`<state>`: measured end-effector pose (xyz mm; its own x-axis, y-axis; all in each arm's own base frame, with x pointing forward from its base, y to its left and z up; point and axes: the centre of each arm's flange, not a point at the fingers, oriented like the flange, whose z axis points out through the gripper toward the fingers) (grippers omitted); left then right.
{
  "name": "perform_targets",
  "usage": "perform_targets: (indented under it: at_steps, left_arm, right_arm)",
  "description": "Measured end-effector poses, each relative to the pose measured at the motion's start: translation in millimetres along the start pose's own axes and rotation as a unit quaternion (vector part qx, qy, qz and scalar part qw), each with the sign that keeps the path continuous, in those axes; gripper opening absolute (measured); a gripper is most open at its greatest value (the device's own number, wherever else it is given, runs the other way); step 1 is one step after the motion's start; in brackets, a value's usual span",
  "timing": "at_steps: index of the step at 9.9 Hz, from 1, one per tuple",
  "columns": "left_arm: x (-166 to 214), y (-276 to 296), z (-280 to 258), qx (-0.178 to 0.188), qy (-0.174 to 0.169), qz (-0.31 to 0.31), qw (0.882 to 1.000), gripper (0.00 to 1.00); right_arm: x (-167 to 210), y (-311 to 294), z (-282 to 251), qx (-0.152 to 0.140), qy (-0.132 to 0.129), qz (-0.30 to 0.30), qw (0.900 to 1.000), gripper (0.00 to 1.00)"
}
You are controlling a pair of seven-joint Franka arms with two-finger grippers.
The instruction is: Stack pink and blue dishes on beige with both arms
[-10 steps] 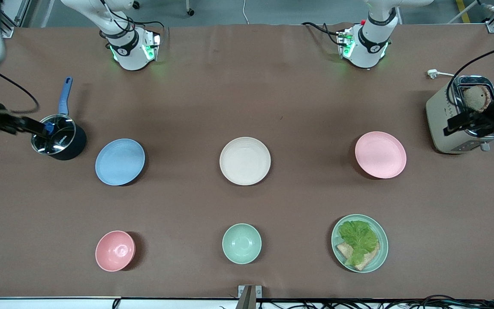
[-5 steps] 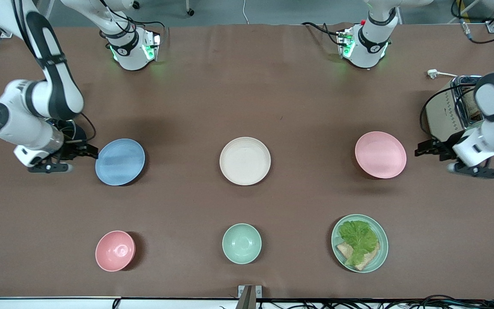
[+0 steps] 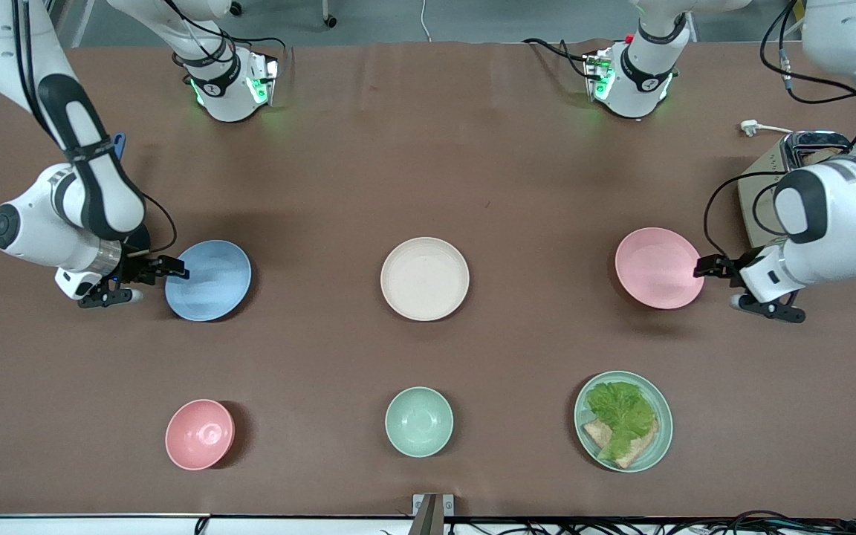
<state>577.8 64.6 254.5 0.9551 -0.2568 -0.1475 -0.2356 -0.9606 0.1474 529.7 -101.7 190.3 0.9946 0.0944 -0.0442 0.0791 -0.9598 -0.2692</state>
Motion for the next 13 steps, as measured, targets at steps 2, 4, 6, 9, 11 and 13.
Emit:
perform_targets:
  at_steps: [2,4,6,9,11,13]
  left_arm:
    - [1.7,-4.0,24.7,0.002,-0.009,-0.002,1.0,0.83]
    - [1.1,-8.0,44.7,0.004,-0.017,-0.005,1.0,0.76]
    - [-3.5,-10.7,58.8,0.009,-0.014,-0.009,1.0,0.72]
    - [-11.3,-9.7,70.7,-0.005,-0.009,-0.026,1.0,0.54]
    - [-12.5,-9.8,72.2,-0.012,-0.006,-0.035,0.999,0.43]
    - [-14.0,-9.6,72.9,-0.018,-0.004,-0.042,0.999,0.2]
  right_arm:
    - [-0.5,12.7,13.0,0.012,-0.001,-0.002,1.0,0.74]
    - [-1.6,18.6,15.0,0.015,-0.002,0.0,1.0,0.58]
    - [-2.2,22.1,12.1,0.036,-0.01,0.012,0.999,0.26]
    - [15.7,30.6,-22.1,0.086,-0.026,0.017,0.996,0.05]
    - [34.1,37.5,-63.4,0.104,-0.031,0.027,0.994,0.05]
    - [57.3,30.6,-119.8,0.107,-0.048,0.048,0.992,0.05]
